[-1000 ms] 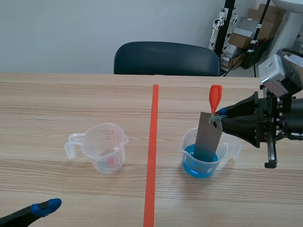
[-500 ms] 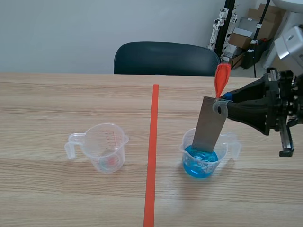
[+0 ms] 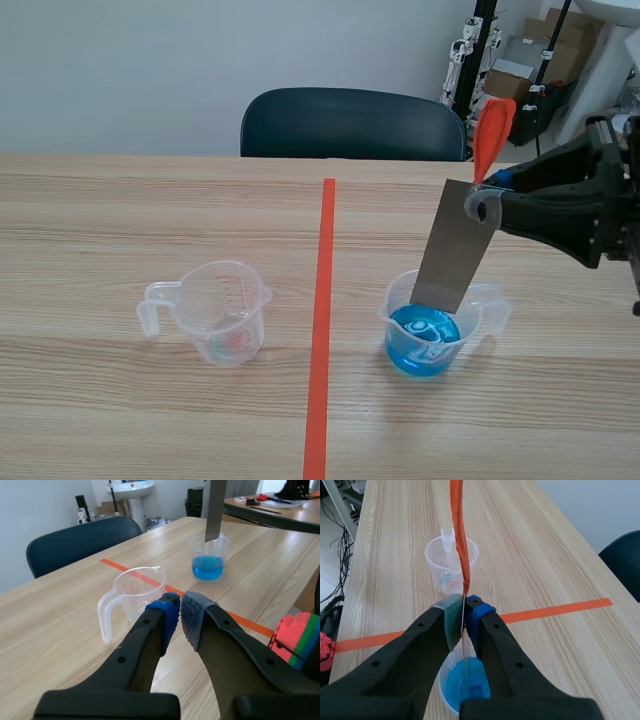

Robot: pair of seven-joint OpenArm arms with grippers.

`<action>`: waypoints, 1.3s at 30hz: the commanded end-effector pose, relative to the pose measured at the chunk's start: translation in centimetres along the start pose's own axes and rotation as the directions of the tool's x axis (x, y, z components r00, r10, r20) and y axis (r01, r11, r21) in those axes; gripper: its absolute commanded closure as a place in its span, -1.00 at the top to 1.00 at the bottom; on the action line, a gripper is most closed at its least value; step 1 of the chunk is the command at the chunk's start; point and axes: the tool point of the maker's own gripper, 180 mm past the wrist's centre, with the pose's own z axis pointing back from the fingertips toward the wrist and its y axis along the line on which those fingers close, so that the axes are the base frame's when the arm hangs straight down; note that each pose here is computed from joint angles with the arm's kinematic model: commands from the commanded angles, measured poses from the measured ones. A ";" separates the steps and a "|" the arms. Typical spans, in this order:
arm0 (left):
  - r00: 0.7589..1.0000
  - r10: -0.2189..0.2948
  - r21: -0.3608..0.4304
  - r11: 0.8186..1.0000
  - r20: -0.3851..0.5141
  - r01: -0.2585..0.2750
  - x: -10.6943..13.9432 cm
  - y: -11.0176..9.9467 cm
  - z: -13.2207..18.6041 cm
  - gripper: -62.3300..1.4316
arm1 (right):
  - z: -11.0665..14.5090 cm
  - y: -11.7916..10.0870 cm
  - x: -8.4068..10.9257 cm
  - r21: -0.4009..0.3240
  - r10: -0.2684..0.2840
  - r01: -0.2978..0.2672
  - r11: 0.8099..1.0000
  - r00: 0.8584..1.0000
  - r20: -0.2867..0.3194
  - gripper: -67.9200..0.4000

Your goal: Do the redox reaction experiment. raise the plate out of the solution

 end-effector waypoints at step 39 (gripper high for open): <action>0.988 -0.151 -0.402 0.907 -0.027 0.128 -0.8 1.9 -21.2 -0.87 | 2.2 -2.2 5.1 -0.108 -0.049 0.060 0.992 0.994 0.097 -0.97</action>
